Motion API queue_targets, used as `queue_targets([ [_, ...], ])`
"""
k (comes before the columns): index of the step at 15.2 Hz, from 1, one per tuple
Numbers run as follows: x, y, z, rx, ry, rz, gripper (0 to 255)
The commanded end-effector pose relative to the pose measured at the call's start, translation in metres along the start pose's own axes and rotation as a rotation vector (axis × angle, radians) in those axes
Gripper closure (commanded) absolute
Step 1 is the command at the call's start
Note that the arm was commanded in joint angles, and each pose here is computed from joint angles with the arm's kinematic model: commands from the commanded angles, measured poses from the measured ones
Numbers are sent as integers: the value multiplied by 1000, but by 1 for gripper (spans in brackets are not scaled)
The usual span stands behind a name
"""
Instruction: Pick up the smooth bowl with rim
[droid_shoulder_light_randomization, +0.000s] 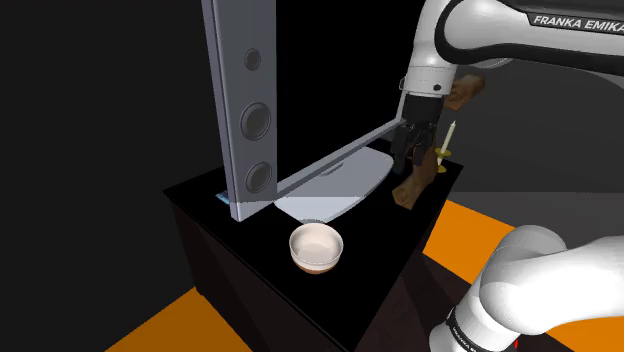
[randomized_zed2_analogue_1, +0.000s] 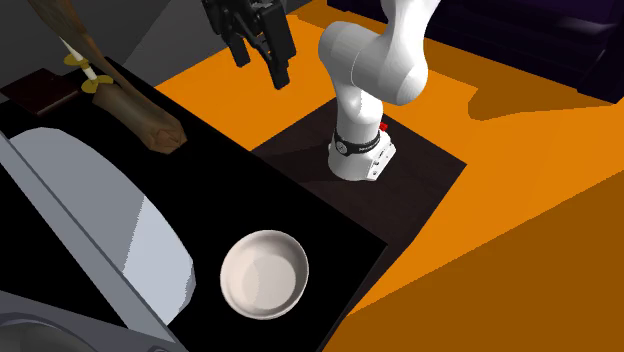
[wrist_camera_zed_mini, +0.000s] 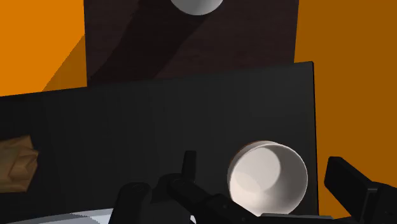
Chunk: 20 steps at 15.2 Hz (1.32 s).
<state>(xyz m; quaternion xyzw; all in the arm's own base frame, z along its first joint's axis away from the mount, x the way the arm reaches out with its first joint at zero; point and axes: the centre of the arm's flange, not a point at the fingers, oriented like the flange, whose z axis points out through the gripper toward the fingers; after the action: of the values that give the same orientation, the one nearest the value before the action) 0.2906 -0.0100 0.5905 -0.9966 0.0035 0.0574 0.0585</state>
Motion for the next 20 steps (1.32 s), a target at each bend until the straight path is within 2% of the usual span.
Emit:
queue_targets([
  [1,0,0,0,0,0,0,0],
  [20,118,-19,214,51,70,146,0],
])
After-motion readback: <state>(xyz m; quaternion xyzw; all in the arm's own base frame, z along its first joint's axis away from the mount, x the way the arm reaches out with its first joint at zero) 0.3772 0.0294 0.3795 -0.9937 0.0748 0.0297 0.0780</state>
